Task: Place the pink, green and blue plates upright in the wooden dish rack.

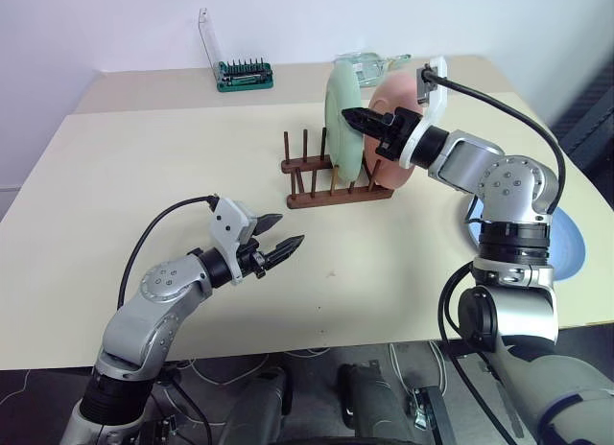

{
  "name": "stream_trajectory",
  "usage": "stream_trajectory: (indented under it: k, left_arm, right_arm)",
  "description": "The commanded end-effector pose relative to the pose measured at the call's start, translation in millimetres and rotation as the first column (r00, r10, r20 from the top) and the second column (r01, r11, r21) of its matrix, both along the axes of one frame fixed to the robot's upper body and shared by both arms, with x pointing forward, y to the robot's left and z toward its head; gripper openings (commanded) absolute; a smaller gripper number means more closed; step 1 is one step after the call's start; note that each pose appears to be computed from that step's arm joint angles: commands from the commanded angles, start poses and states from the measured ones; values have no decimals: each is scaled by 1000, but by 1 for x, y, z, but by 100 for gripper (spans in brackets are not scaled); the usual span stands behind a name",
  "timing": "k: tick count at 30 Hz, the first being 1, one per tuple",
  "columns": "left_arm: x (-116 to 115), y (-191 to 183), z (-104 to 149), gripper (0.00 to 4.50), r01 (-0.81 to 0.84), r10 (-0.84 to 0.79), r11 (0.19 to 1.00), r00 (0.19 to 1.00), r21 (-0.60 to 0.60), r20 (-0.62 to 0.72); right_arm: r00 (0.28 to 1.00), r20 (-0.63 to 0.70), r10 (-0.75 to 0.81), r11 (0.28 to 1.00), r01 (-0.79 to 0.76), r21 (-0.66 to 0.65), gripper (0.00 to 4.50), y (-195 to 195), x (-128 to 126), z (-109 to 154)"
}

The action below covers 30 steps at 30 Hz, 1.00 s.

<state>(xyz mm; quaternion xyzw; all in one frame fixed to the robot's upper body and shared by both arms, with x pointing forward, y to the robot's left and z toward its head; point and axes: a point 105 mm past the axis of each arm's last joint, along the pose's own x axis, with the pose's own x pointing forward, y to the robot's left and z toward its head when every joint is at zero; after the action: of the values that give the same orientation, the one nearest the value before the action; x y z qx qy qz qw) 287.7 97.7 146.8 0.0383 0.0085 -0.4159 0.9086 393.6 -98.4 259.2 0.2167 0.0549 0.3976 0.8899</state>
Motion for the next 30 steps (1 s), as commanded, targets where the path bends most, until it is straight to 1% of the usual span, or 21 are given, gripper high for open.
stream_trajectory:
  k: [1,4,7,9,11,15,16,18,20,22,23,24,25,26,27,28,29,30]
  left_arm:
    - [-3,-1,13,303,7,-6,1000,998,-10,56]
    - [-4,-1,13,303,8,-7,1000,998,-10,55]
    - [-4,-2,12,303,13,-12,1000,999,-11,53]
    - [-4,-2,12,303,14,-13,1000,999,-10,53]
    - [-3,-3,12,303,18,-17,1000,998,-10,52]
    - [-1,-5,12,303,36,-35,999,998,-12,51]
    - [0,-6,12,303,39,-39,999,998,-13,51]
    - [0,-8,12,303,49,-49,999,998,-13,50]
    - [1,-11,11,303,78,-78,997,996,-6,48]
    - [1,-18,8,303,132,-132,991,991,5,35]
    - [0,-24,7,303,172,-172,985,985,8,28]
    - [-1,-27,6,303,200,-200,980,980,11,24]
    - [-2,-35,6,303,252,-253,968,967,16,22]
    - [-3,-40,6,303,287,-287,958,958,20,22]
    - [-4,-42,6,303,307,-308,951,951,22,22]
    - [-4,-46,5,303,332,-332,943,943,27,22]
    - [-4,-49,5,303,349,-349,937,937,33,23]
    - [-3,-53,4,303,364,-365,930,931,40,24]
  right_arm:
    - [995,101,-4,1000,5,-11,252,0,-3,20]
    - [988,153,-2,999,11,-53,390,0,-5,26]
    - [971,239,0,985,42,-169,390,-1,-8,31]
    - [962,273,7,975,54,-217,390,-2,-10,32]
    - [939,343,30,960,69,-273,390,-3,-15,40]
    - [844,527,97,872,184,-454,390,-16,-27,53]
    - [817,565,112,851,215,-479,390,-24,-32,58]
    - [786,605,129,827,252,-503,390,-38,-39,64]
    - [773,622,125,803,290,-522,390,-64,-50,73]
    - [787,614,54,772,357,-525,390,-102,-58,78]
    - [798,603,3,729,411,-547,390,-125,-60,75]
    - [802,596,-28,695,444,-565,390,-139,-62,72]
    - [843,533,-67,648,443,-619,390,-159,-68,53]
    - [868,488,-90,619,432,-656,390,-171,-74,41]
    - [884,457,-102,605,420,-676,390,-177,-78,33]
    - [904,414,-110,600,393,-697,390,-183,-84,20]
    - [917,378,-125,609,372,-701,390,-184,-88,8]
    - [933,321,-161,606,350,-715,390,-187,-90,-14]
